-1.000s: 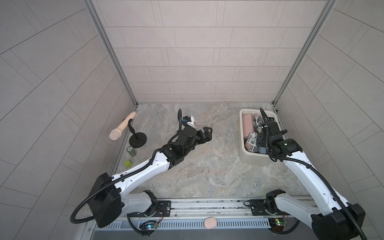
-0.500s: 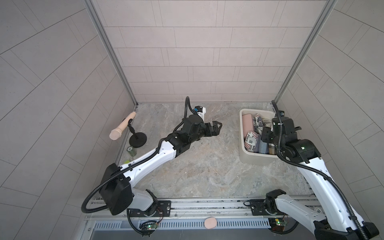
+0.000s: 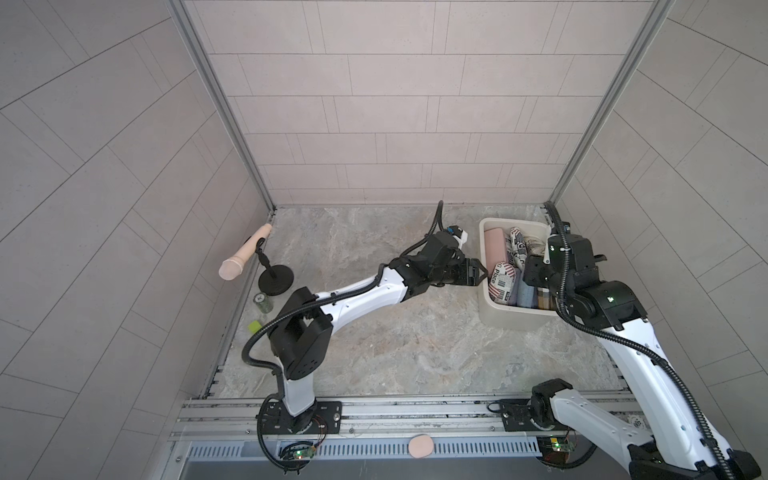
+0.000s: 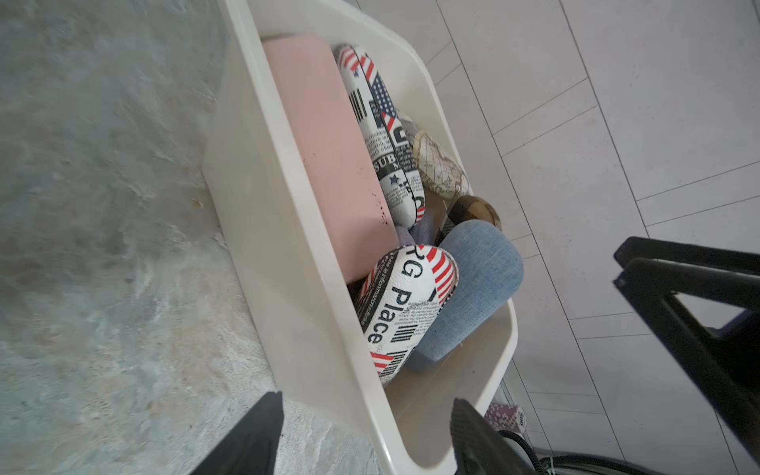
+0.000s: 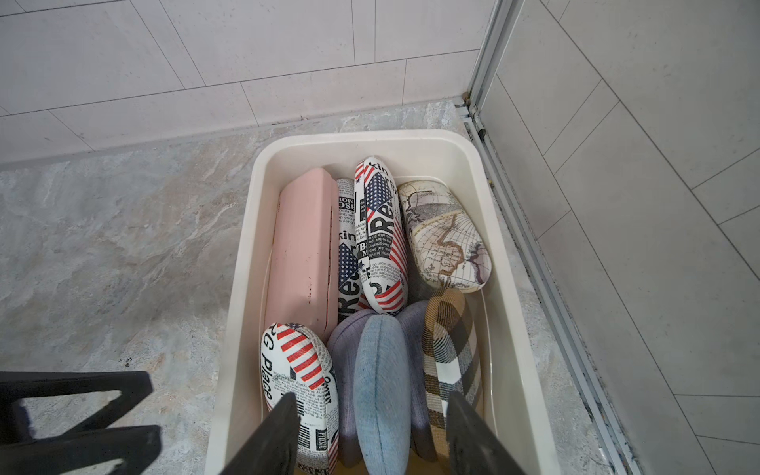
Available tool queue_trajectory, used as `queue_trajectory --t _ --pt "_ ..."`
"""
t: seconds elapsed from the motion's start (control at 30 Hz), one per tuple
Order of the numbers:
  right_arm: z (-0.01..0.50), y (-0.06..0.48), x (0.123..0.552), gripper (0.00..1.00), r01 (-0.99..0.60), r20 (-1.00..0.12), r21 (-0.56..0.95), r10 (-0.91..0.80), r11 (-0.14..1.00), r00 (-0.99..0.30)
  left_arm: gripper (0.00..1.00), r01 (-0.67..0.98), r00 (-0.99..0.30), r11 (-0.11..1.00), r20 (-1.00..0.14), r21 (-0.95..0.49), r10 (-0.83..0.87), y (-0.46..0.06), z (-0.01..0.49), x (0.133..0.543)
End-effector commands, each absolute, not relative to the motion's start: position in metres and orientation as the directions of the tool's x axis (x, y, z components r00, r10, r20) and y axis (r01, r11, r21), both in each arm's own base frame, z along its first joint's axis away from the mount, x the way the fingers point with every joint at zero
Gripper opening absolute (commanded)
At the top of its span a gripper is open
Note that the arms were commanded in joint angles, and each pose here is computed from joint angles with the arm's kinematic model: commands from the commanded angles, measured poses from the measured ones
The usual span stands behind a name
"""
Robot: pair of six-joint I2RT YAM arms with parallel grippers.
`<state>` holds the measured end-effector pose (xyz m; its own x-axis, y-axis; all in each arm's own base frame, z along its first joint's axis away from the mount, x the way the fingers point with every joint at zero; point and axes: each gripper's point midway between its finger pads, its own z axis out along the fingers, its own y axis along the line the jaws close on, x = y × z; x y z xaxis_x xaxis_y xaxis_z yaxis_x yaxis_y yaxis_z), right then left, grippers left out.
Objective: Put the glasses cases into the storage boxes
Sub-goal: Move the storage box to the center of the board.
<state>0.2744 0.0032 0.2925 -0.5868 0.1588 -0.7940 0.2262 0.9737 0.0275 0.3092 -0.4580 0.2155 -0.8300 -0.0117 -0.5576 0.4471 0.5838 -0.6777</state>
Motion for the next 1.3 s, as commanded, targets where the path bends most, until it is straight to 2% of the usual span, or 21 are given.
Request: queue_trajectory --t 0.0,0.1,0.17,0.27,0.53,0.73,0.8,0.9,1.03,1.17,1.27 --pt "0.293 0.001 0.266 0.59 0.218 -0.793 0.018 0.147 0.976 -0.591 0.69 0.423 -0.850 0.568 -0.527 -0.705 -0.021 -0.473 0.215 0.312" --pt "0.294 0.000 0.263 0.59 0.217 -0.794 0.020 0.147 0.976 -0.589 0.65 0.426 -0.858 0.558 -0.514 -0.713 -0.002 -0.488 0.206 0.311" --pt "0.296 0.000 0.261 0.59 0.214 -0.796 0.029 0.152 0.976 -0.586 0.52 0.393 -0.866 0.597 -0.499 -0.700 -0.015 -0.488 0.193 0.315" --pt "0.300 0.001 0.257 0.59 0.209 -0.804 0.049 0.163 0.977 -0.572 0.43 0.347 -0.871 0.612 -0.486 -0.711 -0.070 -0.487 0.183 0.322" --pt "0.298 0.001 0.249 0.59 0.204 -0.805 0.060 0.168 0.977 -0.569 0.40 0.373 -0.873 0.575 -0.486 -0.728 -0.048 -0.505 0.190 0.320" --pt "0.294 0.000 0.249 0.59 0.201 -0.801 0.045 0.156 0.979 -0.578 0.41 0.374 -0.872 0.601 -0.488 -0.706 -0.030 -0.509 0.181 0.316" --pt "0.293 -0.001 0.249 0.59 0.202 -0.801 0.045 0.156 0.978 -0.578 0.37 0.373 -0.871 0.607 -0.490 -0.702 -0.032 -0.508 0.179 0.316" --pt "0.293 0.000 0.249 0.59 0.200 -0.802 0.048 0.157 0.979 -0.576 0.23 0.369 -0.867 0.616 -0.496 -0.696 -0.040 -0.505 0.181 0.316" --pt "0.295 0.000 0.248 0.59 0.197 -0.808 0.052 0.157 0.979 -0.568 0.18 0.367 -0.861 0.611 -0.504 -0.702 -0.062 -0.501 0.191 0.317" --pt "0.297 0.000 0.248 0.58 0.194 -0.812 0.055 0.157 0.979 -0.563 0.02 0.337 -0.860 0.597 -0.496 -0.728 -0.119 -0.489 0.207 0.324" --pt "0.298 0.000 0.248 0.58 0.193 -0.813 0.056 0.157 0.980 -0.560 0.00 0.330 -0.845 0.599 -0.511 -0.729 -0.157 -0.474 0.223 0.331"
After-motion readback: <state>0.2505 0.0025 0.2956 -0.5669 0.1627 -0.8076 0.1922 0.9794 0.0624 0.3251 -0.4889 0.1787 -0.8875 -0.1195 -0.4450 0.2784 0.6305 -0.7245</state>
